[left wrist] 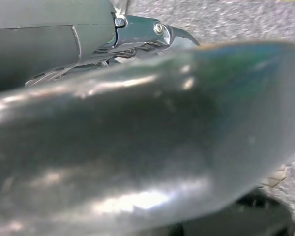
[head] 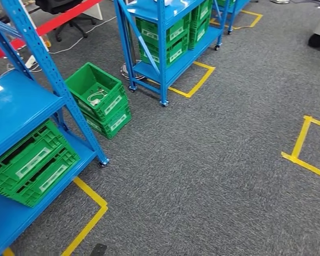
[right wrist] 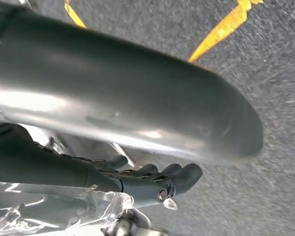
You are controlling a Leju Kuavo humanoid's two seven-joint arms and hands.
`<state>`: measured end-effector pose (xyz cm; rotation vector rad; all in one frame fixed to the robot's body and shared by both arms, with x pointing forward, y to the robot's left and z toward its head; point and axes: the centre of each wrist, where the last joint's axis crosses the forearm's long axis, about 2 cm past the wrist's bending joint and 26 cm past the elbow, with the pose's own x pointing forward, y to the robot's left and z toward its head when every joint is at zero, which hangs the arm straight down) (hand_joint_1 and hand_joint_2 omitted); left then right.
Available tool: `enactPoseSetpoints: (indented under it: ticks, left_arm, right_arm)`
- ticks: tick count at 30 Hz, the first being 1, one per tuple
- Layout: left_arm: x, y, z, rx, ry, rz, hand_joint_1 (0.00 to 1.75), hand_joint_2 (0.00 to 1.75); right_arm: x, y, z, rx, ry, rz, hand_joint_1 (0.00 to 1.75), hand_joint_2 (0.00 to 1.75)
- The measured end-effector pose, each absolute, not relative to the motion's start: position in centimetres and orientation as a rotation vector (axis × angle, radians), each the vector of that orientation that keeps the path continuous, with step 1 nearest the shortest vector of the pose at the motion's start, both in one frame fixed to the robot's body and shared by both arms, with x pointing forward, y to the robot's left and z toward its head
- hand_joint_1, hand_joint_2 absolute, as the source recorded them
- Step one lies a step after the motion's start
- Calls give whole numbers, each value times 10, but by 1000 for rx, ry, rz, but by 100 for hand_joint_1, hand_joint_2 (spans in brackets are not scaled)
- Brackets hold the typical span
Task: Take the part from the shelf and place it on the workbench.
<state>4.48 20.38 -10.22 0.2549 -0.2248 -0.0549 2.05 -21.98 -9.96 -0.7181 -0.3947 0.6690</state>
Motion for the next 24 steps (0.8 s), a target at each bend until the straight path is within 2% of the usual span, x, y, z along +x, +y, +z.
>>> enactPoseSetpoints:
  ticks: [24]
  left_arm:
    - [47, 203, -102, 256, -262, -66, 0, 0]
  right_arm:
    - [21, -220, -99, -719, -395, 665, 0, 0]
